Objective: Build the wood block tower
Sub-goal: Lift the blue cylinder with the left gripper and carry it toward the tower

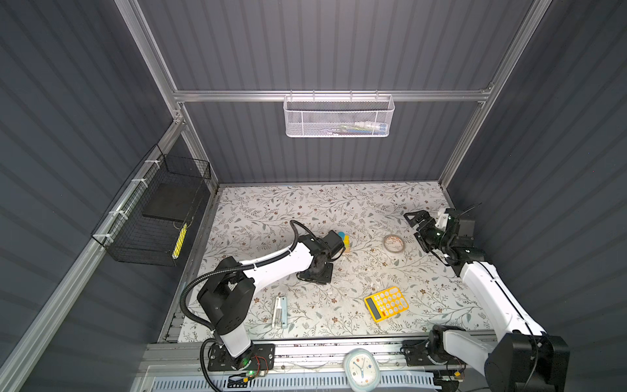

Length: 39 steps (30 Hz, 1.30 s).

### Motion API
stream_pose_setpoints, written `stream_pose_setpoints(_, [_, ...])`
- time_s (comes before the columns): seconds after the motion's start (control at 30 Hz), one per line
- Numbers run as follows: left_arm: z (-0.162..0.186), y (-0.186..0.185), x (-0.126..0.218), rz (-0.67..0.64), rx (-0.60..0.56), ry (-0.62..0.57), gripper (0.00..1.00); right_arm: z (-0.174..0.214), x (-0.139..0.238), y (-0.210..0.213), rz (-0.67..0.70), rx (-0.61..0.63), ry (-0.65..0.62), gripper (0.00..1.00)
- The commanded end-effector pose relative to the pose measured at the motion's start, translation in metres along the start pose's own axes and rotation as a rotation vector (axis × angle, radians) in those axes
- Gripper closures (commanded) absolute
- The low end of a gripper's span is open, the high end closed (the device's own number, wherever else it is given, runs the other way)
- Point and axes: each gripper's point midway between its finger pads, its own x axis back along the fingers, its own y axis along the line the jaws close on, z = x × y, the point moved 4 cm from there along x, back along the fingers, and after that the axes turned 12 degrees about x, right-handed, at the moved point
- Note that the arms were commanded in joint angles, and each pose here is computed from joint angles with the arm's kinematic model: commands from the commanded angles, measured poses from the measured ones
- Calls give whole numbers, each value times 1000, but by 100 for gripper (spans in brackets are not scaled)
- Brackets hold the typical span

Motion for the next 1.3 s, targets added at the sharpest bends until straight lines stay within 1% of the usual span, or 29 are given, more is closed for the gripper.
stream_pose_setpoints(0.0, [-5, -1, 11, -42, -50, 3, 77, 1, -4, -2, -13, -11, 9, 1])
stream_pose_setpoints(0.27, [-32, -21, 41, -52, -127, -30, 77, 0, -5, 1, -34, -7, 8, 1])
stream_pose_setpoints(0.53, [-56, -43, 56, -57, -201, -34, 76, -1, -6, 1, -39, -6, 10, 1])
stream_pose_setpoints(0.9, [-90, -63, 55, -22, -230, -28, 76, -1, -12, -2, -40, -13, 23, 1])
stream_pose_setpoints(1.27, [-121, -70, 51, 2, -230, -41, 76, -1, -19, -7, -45, -27, 35, 1])
